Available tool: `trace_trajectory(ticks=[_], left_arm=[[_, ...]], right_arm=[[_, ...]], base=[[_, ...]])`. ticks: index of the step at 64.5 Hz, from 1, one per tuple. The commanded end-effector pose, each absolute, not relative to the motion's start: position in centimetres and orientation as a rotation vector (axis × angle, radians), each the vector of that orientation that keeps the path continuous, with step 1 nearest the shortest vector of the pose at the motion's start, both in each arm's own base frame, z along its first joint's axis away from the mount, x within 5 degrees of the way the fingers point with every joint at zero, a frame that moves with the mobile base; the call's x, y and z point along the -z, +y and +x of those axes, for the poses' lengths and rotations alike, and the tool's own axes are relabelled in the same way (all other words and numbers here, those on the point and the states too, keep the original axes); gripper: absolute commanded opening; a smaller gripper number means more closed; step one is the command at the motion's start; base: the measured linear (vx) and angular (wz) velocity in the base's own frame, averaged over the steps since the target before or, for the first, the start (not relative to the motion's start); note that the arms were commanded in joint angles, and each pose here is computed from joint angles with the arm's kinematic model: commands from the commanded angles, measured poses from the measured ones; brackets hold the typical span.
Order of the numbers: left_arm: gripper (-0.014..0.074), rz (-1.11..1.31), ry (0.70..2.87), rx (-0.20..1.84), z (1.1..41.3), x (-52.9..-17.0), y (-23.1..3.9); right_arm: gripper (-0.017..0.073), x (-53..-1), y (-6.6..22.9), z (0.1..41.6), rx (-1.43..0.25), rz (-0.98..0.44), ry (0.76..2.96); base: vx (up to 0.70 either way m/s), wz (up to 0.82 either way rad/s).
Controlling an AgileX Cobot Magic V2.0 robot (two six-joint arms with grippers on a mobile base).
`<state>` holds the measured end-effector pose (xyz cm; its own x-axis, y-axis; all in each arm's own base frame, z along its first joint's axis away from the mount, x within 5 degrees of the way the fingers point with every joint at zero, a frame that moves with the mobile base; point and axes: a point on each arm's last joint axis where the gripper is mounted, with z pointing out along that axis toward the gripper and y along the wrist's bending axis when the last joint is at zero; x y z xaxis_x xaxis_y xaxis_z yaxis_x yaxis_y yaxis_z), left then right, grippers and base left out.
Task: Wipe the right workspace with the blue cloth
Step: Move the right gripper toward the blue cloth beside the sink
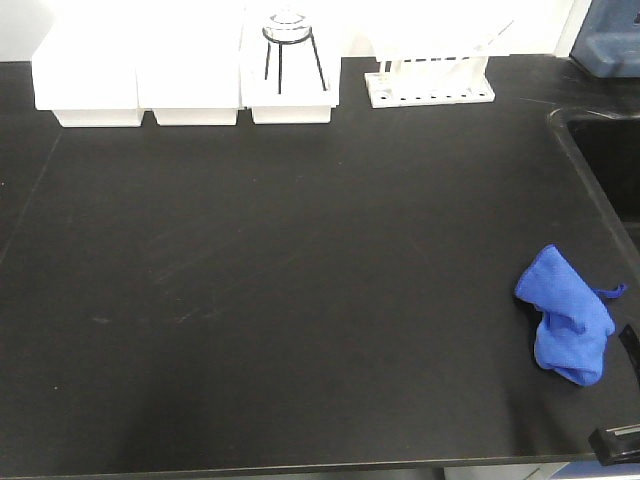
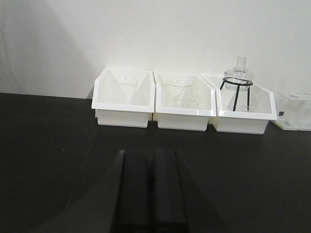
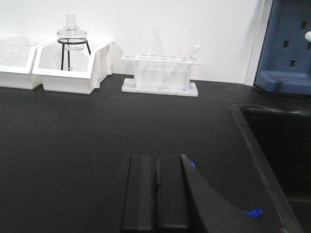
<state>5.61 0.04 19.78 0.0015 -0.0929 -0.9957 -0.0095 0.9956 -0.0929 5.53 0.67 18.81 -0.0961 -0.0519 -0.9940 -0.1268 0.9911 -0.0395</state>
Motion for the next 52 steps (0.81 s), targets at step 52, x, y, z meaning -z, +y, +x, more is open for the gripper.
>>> trace_trajectory(ticks=[52], left_arm=[[-0.0006,-0.087,1.506,0.07,5.63,-19.72,0.08]], right_arm=[[-0.0008,-19.07,0.67,5.62,-0.058,-0.132,1.604]], base=[[0.0,0.0]])
